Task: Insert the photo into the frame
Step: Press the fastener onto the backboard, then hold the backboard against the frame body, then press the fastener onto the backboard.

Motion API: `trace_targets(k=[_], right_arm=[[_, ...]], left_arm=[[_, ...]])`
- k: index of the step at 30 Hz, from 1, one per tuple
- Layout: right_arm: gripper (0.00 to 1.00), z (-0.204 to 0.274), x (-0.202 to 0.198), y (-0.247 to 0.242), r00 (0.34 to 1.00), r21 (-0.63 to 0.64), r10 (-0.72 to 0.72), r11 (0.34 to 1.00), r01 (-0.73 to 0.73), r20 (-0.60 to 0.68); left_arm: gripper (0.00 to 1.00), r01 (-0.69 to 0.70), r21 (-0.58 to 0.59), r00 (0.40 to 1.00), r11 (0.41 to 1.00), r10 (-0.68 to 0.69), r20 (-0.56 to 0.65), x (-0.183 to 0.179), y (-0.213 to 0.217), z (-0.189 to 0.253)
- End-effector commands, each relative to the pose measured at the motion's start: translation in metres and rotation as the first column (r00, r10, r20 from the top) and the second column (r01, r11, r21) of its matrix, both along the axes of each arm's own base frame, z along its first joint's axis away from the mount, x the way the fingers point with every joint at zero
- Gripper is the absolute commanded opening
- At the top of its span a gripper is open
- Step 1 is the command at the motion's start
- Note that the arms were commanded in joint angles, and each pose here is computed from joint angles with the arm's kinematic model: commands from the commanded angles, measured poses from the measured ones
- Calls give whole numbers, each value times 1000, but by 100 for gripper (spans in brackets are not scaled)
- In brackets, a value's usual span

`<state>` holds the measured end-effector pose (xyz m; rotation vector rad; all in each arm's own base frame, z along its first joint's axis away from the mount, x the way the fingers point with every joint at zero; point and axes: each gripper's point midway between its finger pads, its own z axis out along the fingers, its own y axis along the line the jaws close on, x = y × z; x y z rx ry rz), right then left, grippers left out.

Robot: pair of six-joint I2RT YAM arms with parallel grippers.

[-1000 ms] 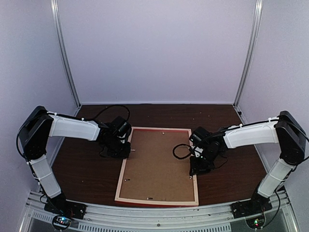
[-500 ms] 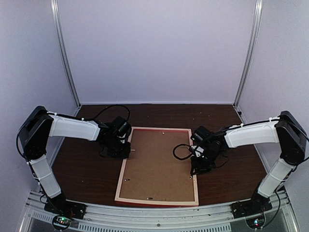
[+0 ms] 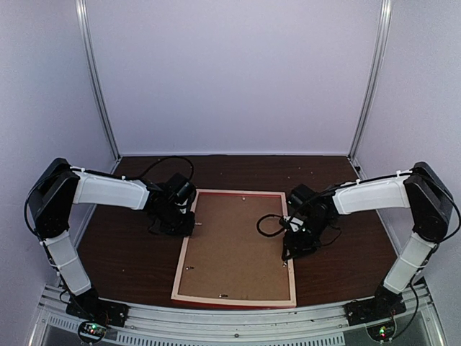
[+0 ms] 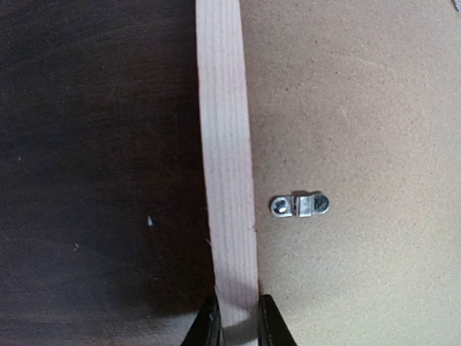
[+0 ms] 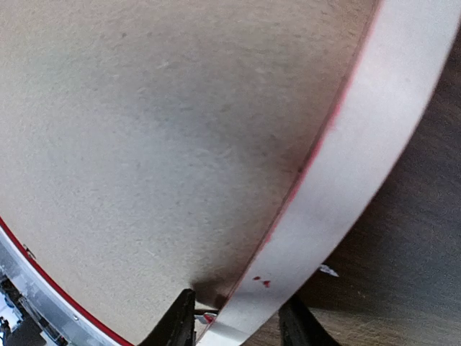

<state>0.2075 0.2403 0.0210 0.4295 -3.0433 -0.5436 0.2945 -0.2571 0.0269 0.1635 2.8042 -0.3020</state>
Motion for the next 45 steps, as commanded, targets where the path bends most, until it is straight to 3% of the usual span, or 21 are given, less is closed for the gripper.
trace_targets(k=[1,6,15,19,25,32,45], right_arm=[[43,-15,12,-13,1000,-59,-22,998,23,19],[43,-16,32,-9,996,-72,-72,995,76,55],[25,-21,46,-15,993,-117,-90,988,99,78],[18,-19,48,-24,993,-141,-76,986,88,89],[10,-11,50,-30,994,-163,-38,985,54,101],[9,-7,50,-28,993,-144,-52,987,67,106],[10,-11,47,-28,993,-127,-69,989,81,96]], left_arm=[[14,21,4,1000,1000,-21,-11,-4,0,0],[14,21,0,1000,1000,-21,-14,-6,1,1],[15,19,-21,1000,1000,-19,-7,-7,0,6],[22,24,-56,999,998,-22,27,-4,-5,17],[48,68,-125,997,990,-63,43,0,-22,31],[58,83,-36,997,996,-83,3,5,-18,15],[58,79,115,997,990,-81,8,14,0,0]])
